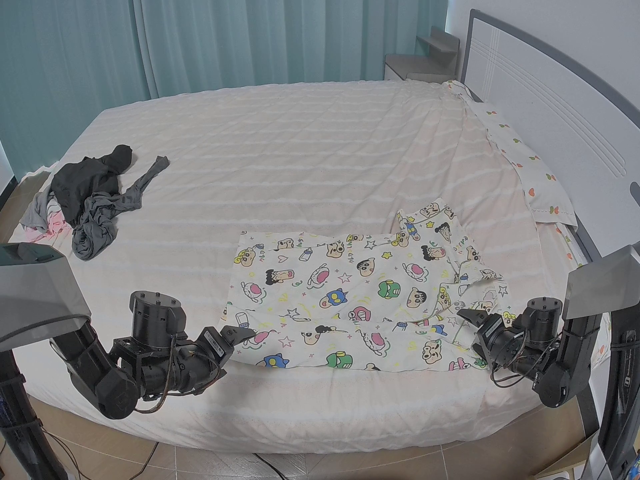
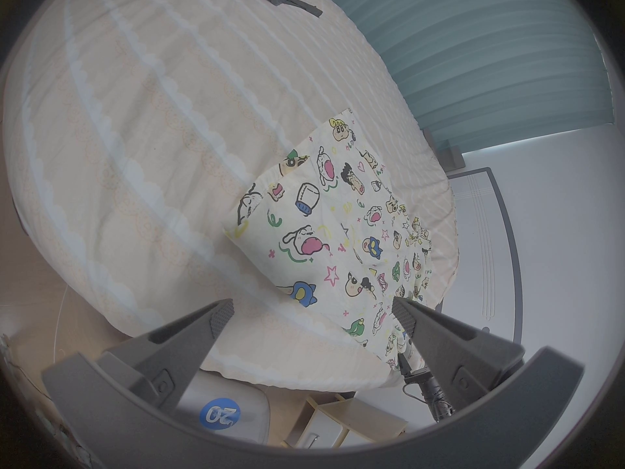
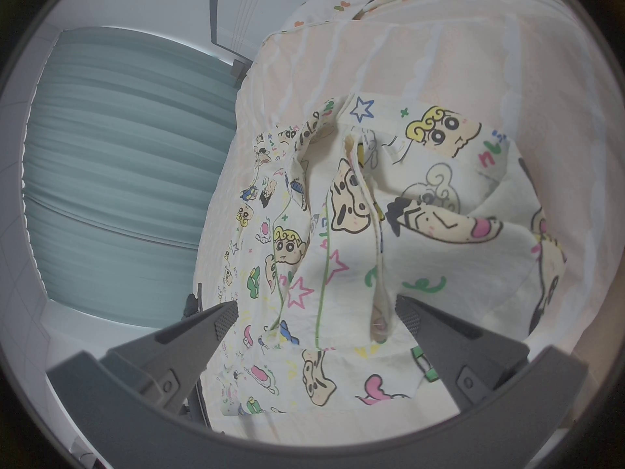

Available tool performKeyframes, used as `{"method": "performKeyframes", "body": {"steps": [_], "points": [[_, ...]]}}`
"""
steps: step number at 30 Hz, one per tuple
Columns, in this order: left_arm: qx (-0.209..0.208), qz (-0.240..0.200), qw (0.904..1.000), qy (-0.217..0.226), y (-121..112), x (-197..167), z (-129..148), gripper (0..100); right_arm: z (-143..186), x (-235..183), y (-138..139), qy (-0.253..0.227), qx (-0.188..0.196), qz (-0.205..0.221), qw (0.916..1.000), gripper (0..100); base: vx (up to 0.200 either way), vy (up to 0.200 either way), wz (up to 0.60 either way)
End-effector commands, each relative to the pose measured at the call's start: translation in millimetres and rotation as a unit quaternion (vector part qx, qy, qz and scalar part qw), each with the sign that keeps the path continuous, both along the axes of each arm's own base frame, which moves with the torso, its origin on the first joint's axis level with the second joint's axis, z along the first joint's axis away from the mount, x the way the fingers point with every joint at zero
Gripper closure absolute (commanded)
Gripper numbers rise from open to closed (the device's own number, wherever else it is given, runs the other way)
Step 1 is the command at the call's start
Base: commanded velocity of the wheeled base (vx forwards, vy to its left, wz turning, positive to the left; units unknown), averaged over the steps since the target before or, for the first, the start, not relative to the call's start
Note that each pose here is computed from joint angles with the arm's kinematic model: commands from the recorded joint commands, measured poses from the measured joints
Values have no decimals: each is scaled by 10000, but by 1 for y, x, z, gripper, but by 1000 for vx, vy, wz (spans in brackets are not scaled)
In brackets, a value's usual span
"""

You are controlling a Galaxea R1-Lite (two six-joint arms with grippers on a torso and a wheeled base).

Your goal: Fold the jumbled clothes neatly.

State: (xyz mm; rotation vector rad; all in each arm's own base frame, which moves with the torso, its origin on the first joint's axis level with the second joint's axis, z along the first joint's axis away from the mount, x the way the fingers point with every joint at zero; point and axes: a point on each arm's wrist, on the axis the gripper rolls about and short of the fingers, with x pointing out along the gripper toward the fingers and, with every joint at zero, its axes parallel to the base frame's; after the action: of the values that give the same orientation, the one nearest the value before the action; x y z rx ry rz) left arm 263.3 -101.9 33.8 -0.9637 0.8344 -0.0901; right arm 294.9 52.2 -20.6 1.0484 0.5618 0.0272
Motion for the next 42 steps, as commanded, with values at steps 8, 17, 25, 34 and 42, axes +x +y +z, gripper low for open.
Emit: {"method": "performKeyframes", "body": {"steps": [8,17,25,34,42], "points": [[2,3,10000,3,0,1,-1,0,1,4,5,-99,120,-16,9999,100,0,0,0],[2,3,10000,3,0,1,-1,0,3,2,4,-85,108,-62,9999,100,0,0,0],[58,100,9999,-25,0,1,0,0,18,0,5,-304,81,-116,9994,100,0,0,0],[55,100,9999,-32,0,1,0,0,34,-10,20,-482,-101,-6,9988,100,0,0,0],[58,100,9999,-25,0,1,0,0,43,-16,20,-307,-466,-124,9984,100,0,0,0]]}}
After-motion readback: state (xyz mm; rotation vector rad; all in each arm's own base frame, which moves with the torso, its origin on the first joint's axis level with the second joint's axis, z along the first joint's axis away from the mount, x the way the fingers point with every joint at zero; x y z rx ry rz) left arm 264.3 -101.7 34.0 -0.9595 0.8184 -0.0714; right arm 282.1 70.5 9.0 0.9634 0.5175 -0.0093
